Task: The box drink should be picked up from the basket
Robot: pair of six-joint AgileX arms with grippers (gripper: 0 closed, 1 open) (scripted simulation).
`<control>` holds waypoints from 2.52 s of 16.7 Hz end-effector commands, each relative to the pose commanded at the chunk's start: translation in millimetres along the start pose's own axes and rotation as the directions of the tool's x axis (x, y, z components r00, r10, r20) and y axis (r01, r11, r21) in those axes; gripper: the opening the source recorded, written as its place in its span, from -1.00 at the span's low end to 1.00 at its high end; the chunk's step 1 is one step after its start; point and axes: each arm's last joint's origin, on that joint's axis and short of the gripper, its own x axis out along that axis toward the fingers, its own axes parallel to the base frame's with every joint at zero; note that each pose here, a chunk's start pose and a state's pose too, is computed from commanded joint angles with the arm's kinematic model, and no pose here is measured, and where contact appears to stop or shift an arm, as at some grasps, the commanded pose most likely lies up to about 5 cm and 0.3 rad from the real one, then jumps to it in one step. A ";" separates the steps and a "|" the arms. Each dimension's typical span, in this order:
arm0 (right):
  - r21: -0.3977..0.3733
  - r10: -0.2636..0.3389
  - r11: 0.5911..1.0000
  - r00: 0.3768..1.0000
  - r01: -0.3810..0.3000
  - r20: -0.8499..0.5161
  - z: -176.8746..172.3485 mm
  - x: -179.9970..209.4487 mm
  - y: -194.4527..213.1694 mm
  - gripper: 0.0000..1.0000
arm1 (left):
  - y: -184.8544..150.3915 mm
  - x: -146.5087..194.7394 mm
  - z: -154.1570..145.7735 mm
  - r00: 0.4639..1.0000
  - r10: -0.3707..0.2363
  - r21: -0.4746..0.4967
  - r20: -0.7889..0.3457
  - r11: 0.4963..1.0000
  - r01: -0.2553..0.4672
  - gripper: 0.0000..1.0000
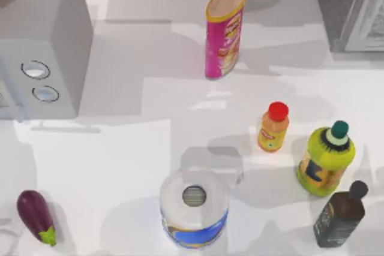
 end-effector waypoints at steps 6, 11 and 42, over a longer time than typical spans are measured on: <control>0.000 0.000 1.000 1.000 0.000 0.000 0.0 0.0 0.0 1.00 | -3.1 2.7 44.3 0.998 -0.052 -0.009 -0.019 0.999 0.052 -1.00; 0.000 0.000 1.000 1.000 0.000 0.000 0.0 0.0 0.0 1.00 | -2.3 1.3 48.4 0.998 -0.054 -0.008 -0.019 0.999 0.053 -1.00; 0.000 0.000 1.000 1.000 0.000 0.000 0.0 0.0 0.0 1.00 | -109.9 -278.9 -223.9 0.998 -0.047 -0.014 -0.037 0.999 0.046 -1.00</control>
